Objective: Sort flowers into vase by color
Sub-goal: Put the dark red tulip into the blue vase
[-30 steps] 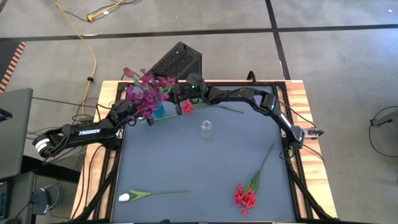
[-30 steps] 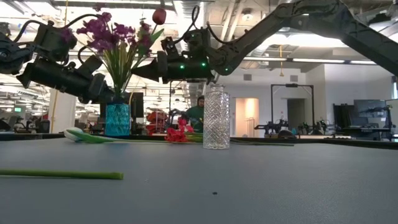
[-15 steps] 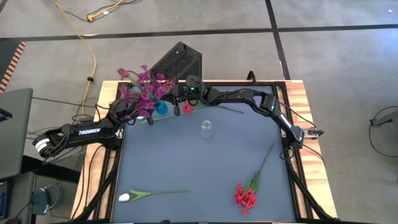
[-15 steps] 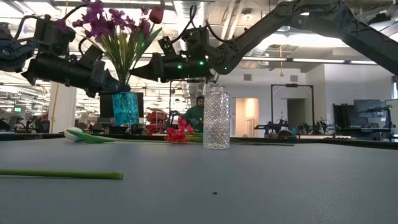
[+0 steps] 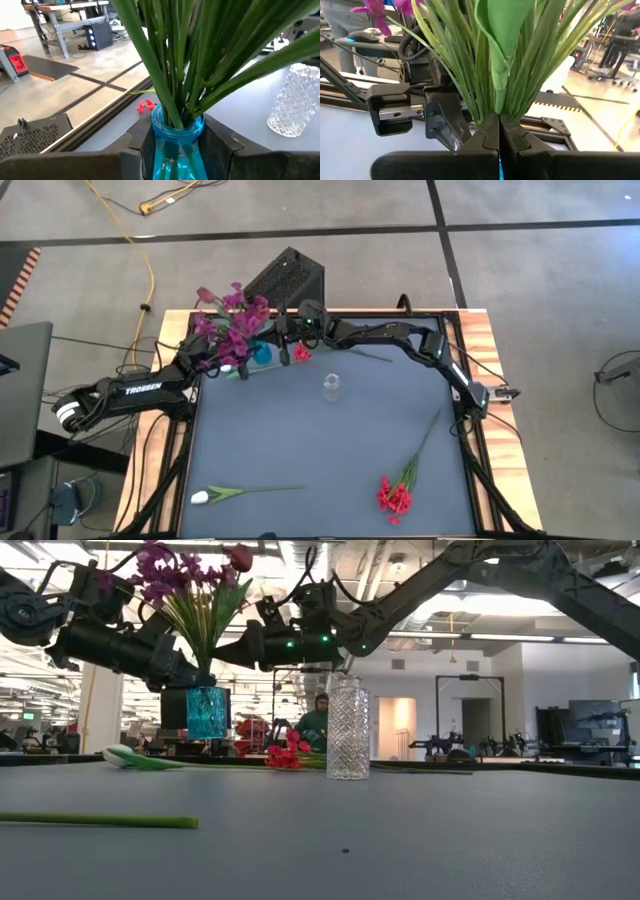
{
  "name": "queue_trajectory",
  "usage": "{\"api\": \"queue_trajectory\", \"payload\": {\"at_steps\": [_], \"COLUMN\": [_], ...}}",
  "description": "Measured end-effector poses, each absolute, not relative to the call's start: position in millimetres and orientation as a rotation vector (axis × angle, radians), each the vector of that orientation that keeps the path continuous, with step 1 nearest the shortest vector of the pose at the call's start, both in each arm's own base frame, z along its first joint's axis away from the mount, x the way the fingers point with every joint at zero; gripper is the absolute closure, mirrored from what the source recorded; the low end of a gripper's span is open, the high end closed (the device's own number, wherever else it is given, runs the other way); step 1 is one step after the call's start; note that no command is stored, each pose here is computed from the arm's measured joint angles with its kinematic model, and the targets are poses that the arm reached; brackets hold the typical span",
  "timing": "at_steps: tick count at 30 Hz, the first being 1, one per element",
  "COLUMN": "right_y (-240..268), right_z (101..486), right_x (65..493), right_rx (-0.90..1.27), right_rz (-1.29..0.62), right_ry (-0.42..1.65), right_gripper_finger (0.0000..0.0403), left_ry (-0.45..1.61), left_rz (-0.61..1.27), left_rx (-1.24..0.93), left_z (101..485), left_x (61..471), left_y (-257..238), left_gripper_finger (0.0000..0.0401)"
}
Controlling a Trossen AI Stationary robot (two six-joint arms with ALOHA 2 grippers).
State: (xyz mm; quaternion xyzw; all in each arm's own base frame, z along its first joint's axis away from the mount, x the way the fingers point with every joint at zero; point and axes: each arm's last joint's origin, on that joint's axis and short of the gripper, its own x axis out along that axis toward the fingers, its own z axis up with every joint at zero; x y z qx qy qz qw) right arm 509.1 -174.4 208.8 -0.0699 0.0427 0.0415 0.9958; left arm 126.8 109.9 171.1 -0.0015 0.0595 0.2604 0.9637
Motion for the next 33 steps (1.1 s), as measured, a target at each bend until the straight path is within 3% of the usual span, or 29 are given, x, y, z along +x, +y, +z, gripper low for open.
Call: {"api": "queue_trajectory", "payload": {"at_steps": [11,23,27,33], "right_y": [-189,-186,-185,-191], "right_z": [205,204,203,200], "right_x": [504,505,504,501], "right_rx": [0.054,0.033,0.029,0.042], "right_rz": [0.054,0.071,0.076,0.066], "right_ry": [0.118,0.134,0.145,0.169], "right_gripper_finger": [0.0385,0.0380,0.0341,0.0249], "left_ry": [0.156,0.164,0.164,0.162], "left_rz": [0.501,0.505,0.516,0.517], "left_rx": [0.049,0.069,0.076,0.080], "left_z": [169,174,179,180], "left_x": [127,129,130,130], "left_y": [109,112,113,113], "left_gripper_finger": [0.0299,0.0299,0.0299,0.0300]}}
